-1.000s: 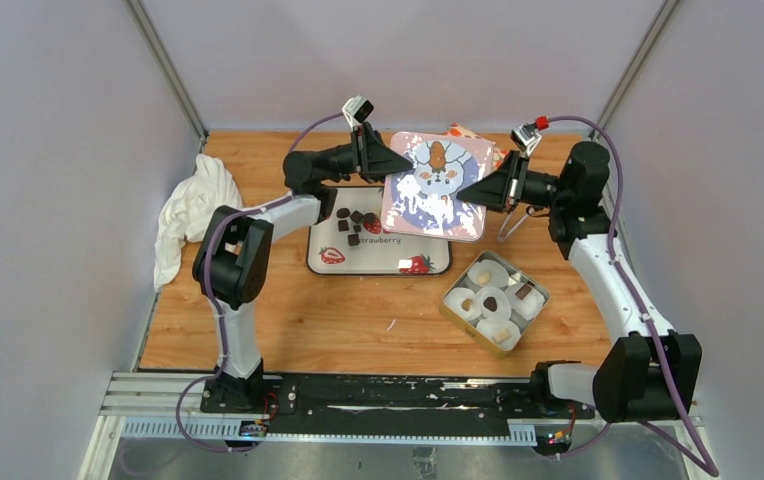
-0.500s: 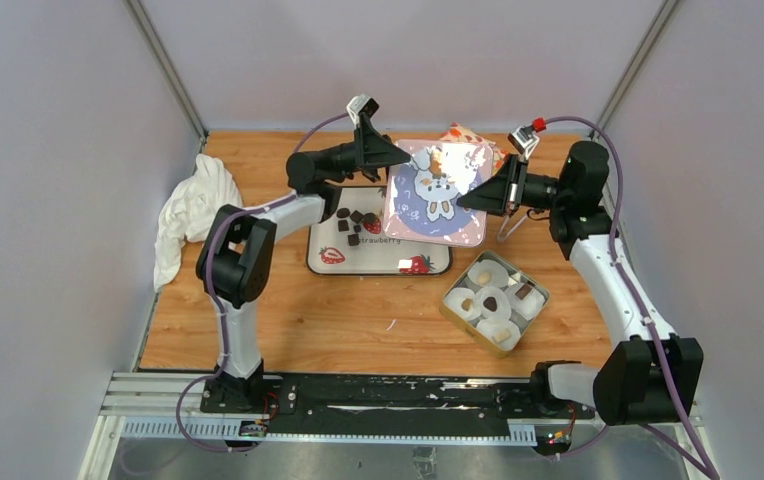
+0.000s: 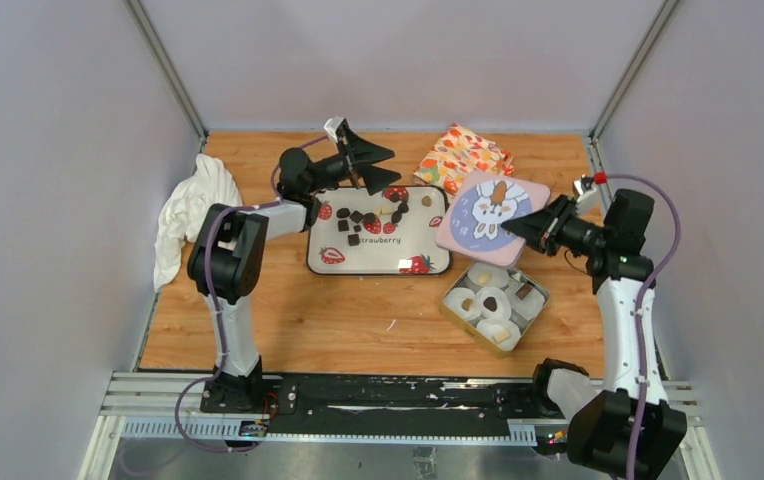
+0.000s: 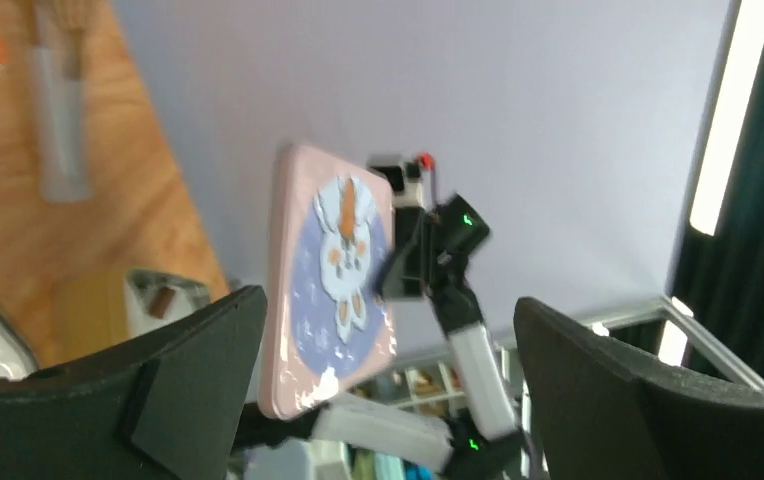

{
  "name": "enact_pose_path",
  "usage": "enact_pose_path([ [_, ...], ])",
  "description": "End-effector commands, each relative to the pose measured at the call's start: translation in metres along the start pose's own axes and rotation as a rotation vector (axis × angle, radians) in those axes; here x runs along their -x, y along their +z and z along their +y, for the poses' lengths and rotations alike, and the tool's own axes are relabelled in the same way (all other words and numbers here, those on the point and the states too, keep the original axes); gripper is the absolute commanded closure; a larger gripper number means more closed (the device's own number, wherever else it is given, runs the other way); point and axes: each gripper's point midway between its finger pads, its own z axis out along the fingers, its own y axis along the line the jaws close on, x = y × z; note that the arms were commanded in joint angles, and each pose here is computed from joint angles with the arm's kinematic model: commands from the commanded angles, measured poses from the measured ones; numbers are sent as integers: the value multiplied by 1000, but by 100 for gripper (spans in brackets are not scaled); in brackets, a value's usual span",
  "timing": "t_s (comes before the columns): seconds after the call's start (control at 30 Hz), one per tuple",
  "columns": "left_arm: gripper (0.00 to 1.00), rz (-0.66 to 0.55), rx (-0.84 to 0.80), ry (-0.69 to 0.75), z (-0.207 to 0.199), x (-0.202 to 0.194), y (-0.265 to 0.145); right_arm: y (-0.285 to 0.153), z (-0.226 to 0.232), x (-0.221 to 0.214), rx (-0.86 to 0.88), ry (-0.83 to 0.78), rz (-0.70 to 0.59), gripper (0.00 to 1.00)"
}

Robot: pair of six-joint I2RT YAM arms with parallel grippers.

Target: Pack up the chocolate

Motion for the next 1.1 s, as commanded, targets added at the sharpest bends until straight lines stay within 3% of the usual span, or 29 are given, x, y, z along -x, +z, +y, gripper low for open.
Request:
enact_pose_path([
  [0.0, 0, -61, 432, 62, 77, 0, -8, -8, -59, -41, -199, 283, -37, 100],
  [0.07, 0, -20, 697, 293, 101, -3, -18, -11, -62, -48, -206, 295, -84, 100],
  [0.13, 0, -14, 851, 363, 107, -5, -24, -15, -65, -53, -218, 313, -128, 100],
  [0.33, 0, -102, 761, 305, 104, -2, -9, -25, -80, -62, -220, 372, -268, 100],
  [0.47, 0, 75, 750, 309, 122, -27, 11, -22, -95, -73, -212, 388, -249, 100],
  [0.57, 0, 228, 772, 399, 134, -55, 18, -17, -105, -81, -170, 368, -220, 100],
  [0.9, 4, 487, 700, 342, 155, -125, 27, -16, -117, -98, -162, 318, -173, 100],
  [1.07, 6, 559, 686, 315, 160, -140, 25, -18, -126, -108, -210, 342, -160, 100],
])
